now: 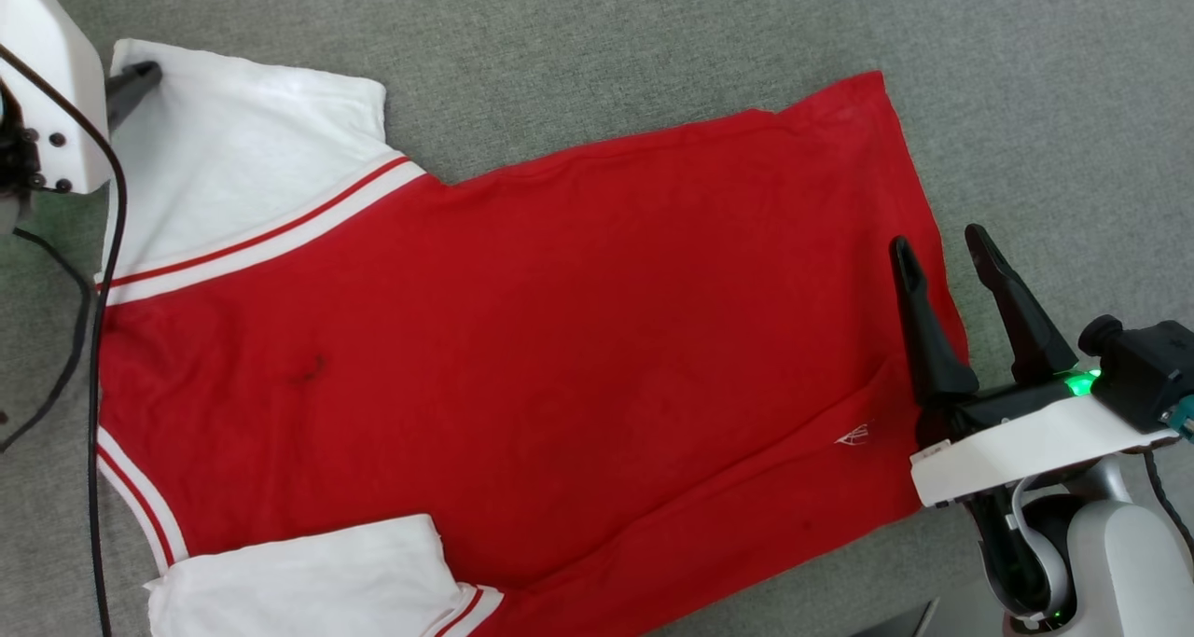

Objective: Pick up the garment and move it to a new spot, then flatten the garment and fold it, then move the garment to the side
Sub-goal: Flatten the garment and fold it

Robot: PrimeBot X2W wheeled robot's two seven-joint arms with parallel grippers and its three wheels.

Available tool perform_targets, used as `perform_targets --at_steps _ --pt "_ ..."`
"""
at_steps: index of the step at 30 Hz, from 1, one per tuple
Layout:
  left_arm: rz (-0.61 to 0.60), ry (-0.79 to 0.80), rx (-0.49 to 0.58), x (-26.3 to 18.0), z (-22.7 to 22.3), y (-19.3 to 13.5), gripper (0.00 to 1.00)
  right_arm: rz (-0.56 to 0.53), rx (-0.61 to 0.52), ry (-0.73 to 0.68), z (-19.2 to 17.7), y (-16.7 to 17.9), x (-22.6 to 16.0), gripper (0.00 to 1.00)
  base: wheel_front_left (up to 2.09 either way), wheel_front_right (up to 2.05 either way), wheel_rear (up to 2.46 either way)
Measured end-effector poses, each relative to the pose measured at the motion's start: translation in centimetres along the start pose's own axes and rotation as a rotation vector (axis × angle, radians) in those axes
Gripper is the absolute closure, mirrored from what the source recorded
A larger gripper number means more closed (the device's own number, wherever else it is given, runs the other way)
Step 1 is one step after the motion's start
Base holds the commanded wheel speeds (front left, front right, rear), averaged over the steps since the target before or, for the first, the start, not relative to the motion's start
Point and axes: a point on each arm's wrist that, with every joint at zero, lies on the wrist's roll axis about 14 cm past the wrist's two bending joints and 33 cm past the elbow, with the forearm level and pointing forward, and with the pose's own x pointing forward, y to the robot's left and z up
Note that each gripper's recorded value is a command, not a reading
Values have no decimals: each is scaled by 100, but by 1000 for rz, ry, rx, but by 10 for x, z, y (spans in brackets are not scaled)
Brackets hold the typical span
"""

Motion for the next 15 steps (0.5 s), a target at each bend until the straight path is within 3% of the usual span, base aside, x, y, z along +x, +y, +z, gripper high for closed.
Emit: perform_targets --at_steps 8,15 --pt "-1 -100 -24 -14 8 -5 100 -4 -19 0 7 -2 -2 0 0 0 0" --pt "-26 -245 27 -56 22 -21 100 26 -80 77 10 -3 -3 0 0 0 0"
